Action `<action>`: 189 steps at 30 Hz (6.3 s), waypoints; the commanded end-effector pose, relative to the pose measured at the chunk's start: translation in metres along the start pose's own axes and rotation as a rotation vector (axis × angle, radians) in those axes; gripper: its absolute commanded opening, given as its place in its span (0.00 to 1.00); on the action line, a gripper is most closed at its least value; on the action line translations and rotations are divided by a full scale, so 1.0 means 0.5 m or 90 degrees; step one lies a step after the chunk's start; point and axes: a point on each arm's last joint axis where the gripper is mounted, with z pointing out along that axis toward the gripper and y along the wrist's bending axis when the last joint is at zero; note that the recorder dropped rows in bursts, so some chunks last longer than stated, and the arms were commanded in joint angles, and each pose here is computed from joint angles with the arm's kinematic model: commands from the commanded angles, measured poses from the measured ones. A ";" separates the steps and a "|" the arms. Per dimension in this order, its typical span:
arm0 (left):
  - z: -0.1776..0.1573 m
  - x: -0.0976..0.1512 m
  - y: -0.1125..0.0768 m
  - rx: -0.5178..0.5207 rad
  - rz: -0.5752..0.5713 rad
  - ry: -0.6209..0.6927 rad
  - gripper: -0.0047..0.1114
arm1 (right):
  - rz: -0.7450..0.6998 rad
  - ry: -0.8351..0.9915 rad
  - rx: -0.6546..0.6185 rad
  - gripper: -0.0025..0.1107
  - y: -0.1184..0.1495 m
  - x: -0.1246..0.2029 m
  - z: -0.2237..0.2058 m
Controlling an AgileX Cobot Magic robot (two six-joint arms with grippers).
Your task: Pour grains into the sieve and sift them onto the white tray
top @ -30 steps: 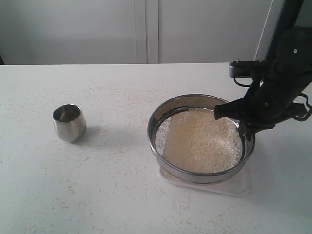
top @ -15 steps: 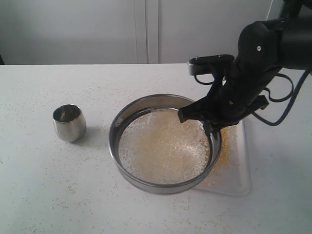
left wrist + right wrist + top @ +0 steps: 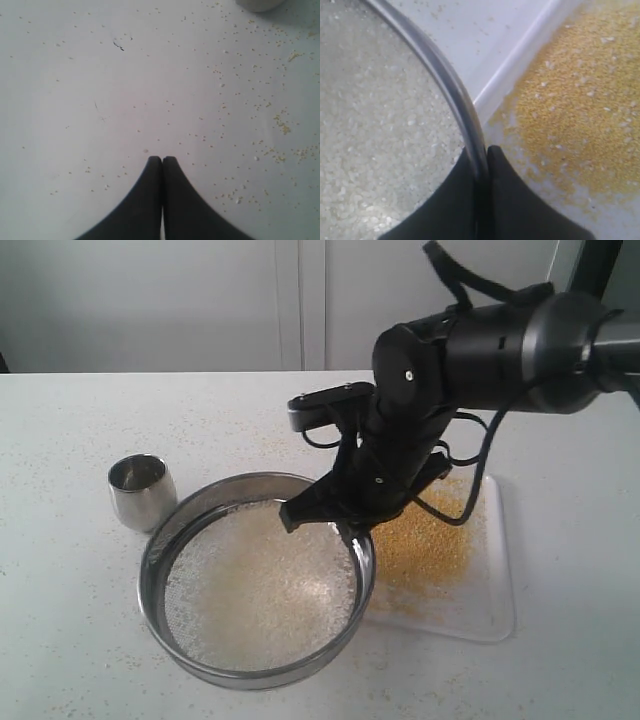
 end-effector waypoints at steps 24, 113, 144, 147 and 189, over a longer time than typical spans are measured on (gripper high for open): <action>-0.001 0.005 -0.001 0.004 -0.008 0.006 0.04 | -0.145 -0.007 -0.060 0.02 0.141 -0.087 0.079; -0.001 0.005 -0.001 0.004 -0.008 0.006 0.04 | -0.039 -0.052 -0.018 0.19 0.126 -0.094 -0.011; -0.001 0.005 -0.001 0.004 -0.008 0.006 0.04 | 0.039 0.020 0.019 0.02 0.026 -0.035 -0.101; -0.001 0.005 -0.001 0.004 -0.008 0.006 0.04 | 0.063 0.017 0.027 0.02 -0.005 -0.023 -0.113; -0.001 0.005 -0.001 0.004 -0.008 0.006 0.04 | 0.270 -0.120 0.083 0.02 -0.261 0.198 -0.303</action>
